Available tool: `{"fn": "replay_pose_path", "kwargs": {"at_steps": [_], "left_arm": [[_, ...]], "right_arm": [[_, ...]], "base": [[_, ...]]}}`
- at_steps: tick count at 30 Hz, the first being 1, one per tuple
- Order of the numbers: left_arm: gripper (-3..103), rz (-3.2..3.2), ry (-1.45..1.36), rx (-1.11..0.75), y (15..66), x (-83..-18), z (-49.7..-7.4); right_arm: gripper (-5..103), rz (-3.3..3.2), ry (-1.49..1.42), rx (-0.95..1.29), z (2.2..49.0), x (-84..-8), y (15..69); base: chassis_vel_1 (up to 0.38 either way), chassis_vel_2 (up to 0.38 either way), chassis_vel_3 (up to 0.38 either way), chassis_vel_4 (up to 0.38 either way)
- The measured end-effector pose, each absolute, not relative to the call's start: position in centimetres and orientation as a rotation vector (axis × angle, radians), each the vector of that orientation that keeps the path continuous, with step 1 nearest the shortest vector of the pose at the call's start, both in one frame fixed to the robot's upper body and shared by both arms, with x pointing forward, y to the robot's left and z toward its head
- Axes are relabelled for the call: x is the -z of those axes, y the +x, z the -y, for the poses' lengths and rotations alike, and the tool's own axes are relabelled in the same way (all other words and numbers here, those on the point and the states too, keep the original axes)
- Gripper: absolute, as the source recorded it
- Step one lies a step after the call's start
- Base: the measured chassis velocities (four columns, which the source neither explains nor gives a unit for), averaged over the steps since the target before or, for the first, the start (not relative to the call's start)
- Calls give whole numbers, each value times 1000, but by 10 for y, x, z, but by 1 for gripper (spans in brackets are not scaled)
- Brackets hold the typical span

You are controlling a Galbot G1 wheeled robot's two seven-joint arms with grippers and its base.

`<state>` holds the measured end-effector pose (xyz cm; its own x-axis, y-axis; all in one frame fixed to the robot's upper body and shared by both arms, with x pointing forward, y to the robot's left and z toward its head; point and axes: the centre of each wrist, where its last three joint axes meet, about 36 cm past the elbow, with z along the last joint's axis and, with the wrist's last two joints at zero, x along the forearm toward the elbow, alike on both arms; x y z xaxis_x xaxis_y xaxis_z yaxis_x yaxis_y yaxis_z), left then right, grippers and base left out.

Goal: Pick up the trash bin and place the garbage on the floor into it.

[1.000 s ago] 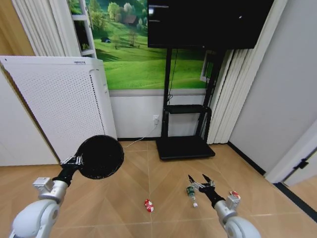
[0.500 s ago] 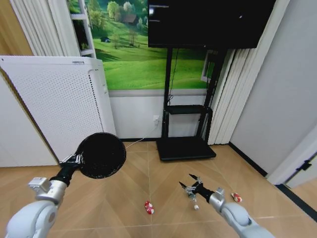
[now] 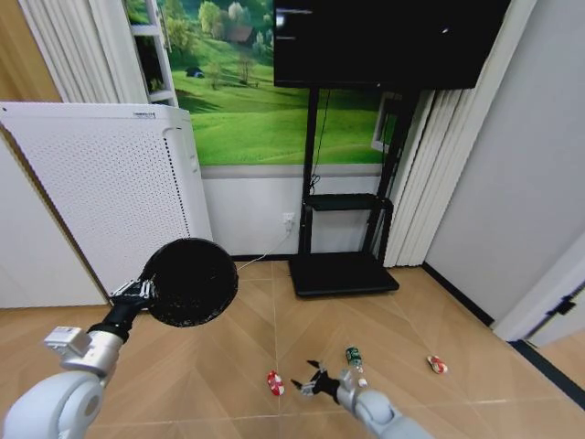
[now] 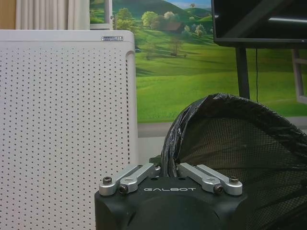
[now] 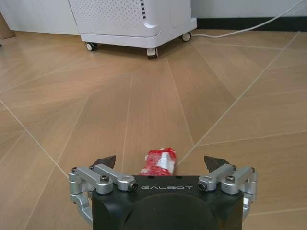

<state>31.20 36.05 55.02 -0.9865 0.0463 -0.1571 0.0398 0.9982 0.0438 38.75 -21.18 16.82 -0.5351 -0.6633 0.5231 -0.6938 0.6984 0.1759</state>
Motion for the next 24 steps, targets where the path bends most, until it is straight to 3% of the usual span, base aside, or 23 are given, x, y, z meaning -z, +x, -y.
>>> {"fn": "replay_pose_path", "kwargs": {"at_steps": [11, 24], "left_arm": [[3, -2959, 75, -66, 303, -558, -356], [3, -2965, 95, -39, 304, -554, -353]], "right_arm": [[100, 2326, 957, -61, 193, -145, 400], [100, 2528, 847, -36, 215, -206, 404]], "base": [[0, 0, 0, 0], [0, 0, 0, 0]]}}
